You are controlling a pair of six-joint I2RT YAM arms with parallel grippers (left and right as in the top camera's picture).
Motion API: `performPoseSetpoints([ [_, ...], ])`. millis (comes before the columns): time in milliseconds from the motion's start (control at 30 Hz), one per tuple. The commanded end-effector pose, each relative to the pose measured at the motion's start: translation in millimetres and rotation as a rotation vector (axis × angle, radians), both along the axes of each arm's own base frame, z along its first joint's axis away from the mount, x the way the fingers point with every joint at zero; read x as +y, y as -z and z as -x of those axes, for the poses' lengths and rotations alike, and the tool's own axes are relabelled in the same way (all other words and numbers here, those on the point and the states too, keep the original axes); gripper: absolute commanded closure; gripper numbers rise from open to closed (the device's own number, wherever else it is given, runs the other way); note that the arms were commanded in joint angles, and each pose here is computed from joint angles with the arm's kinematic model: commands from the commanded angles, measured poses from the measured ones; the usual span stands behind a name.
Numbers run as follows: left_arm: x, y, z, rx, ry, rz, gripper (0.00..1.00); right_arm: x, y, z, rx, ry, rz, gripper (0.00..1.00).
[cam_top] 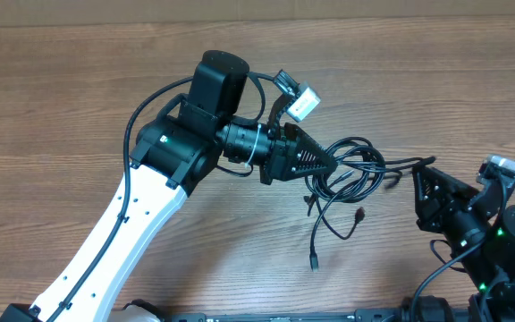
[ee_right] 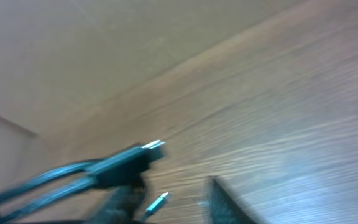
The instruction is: Untangle cables
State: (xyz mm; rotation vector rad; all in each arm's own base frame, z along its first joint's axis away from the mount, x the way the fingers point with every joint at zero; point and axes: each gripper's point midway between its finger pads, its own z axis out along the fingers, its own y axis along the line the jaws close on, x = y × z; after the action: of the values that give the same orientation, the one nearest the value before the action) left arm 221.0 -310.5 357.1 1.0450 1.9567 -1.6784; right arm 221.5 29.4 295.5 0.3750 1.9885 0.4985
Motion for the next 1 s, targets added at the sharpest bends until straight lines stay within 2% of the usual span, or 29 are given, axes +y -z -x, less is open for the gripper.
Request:
performPoseSetpoints([
  [0, 3, -19, 8, -0.028, 0.04, 0.049, 0.96, -11, -2, 0, -0.003, 0.061, 0.016, 0.19],
  [33, 3, -19, 8, -0.029, 0.037, 0.048, 0.96, -7, -2, 0, 0.001, 0.037, 0.005, 0.05],
  [67, 3, -19, 8, -0.03, 0.036, 0.047, 0.96, -2, -2, 1, 0.004, 0.012, -0.006, 0.0],
  [267, 3, -12, -3, -0.029, -0.027, 0.008, 0.96, 22, 0, 9, 0.024, -0.12, -0.069, 0.0],
  [500, 14, -6, -28, 0.049, -0.162, -0.044, 0.96, 26, 3, 12, 0.042, -0.136, -0.079, 0.0],
  [967, 13, -10, -22, 0.087, -0.131, -0.024, 0.96, 37, -8, 12, -0.002, -0.207, -0.102, 0.0],
])
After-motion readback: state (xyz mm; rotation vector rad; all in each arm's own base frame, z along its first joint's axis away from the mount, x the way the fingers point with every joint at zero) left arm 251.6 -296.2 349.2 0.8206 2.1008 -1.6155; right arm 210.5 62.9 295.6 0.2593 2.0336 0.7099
